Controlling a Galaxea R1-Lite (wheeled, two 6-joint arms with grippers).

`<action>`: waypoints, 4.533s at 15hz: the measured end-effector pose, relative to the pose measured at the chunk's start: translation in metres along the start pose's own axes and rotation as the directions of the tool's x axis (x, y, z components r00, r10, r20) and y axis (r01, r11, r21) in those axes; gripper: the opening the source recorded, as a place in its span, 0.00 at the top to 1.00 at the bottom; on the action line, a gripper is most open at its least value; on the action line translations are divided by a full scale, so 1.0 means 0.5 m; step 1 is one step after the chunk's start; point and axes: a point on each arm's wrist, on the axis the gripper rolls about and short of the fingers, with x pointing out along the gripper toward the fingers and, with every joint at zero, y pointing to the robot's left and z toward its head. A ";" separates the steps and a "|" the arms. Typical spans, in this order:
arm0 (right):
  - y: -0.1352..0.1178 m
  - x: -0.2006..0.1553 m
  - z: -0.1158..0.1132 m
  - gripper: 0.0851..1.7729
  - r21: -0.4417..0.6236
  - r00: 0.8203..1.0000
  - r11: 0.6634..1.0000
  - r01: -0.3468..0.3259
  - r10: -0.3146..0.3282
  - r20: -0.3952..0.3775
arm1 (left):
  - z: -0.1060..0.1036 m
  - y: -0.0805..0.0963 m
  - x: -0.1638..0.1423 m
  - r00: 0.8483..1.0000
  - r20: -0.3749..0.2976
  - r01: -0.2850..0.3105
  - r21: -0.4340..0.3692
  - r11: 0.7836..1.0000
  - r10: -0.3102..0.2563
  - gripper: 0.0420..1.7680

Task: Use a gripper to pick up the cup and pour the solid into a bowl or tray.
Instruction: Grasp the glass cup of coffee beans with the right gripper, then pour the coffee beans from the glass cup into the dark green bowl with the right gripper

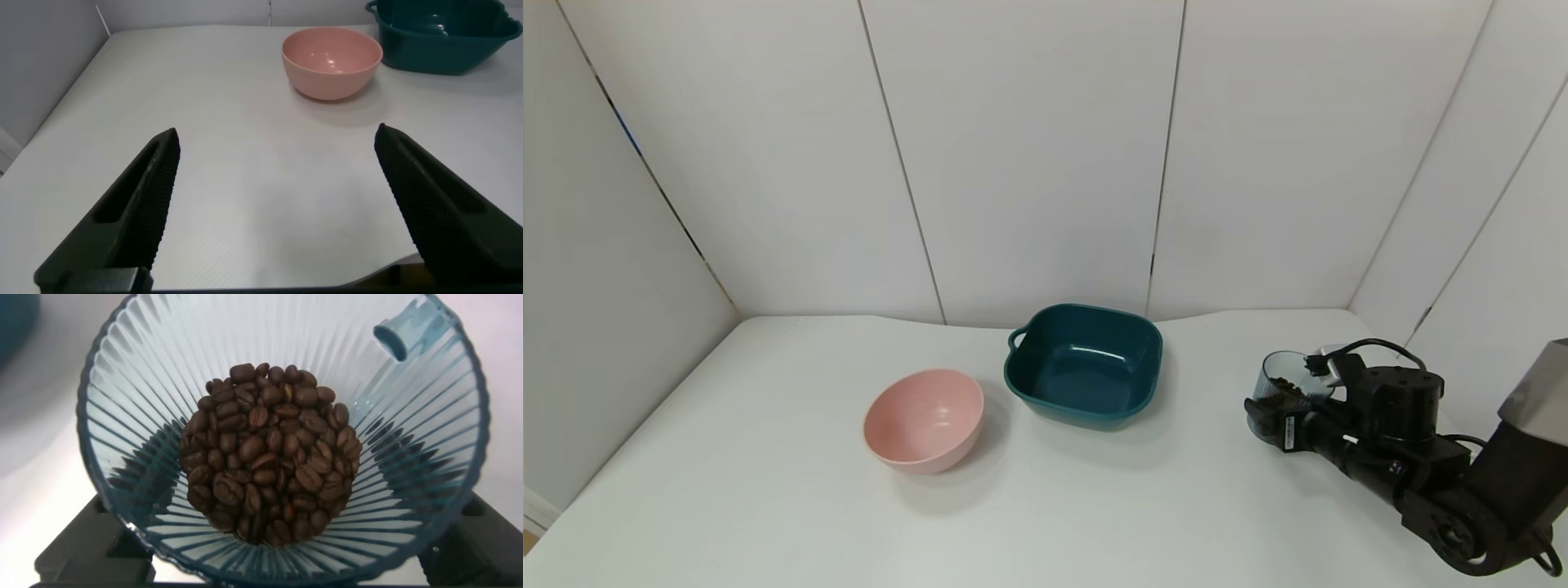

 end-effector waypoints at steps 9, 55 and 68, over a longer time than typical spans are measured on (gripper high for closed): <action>-0.002 0.003 -0.001 0.25 0.001 1.000 1.000 0.002 -0.002 0.000 | 0.000 0.000 0.000 1.000 0.000 0.000 0.000 1.000 0.000 0.03; 0.355 -0.007 0.270 0.26 -0.750 0.947 0.659 0.048 -0.269 -0.176 | 0.000 0.000 0.000 1.000 0.000 0.000 0.000 1.000 0.000 0.03; 0.455 -0.025 0.255 0.26 -0.903 0.876 0.426 0.063 -0.457 -0.155 | 0.000 0.000 0.000 1.000 0.000 0.000 0.000 1.000 0.000 0.03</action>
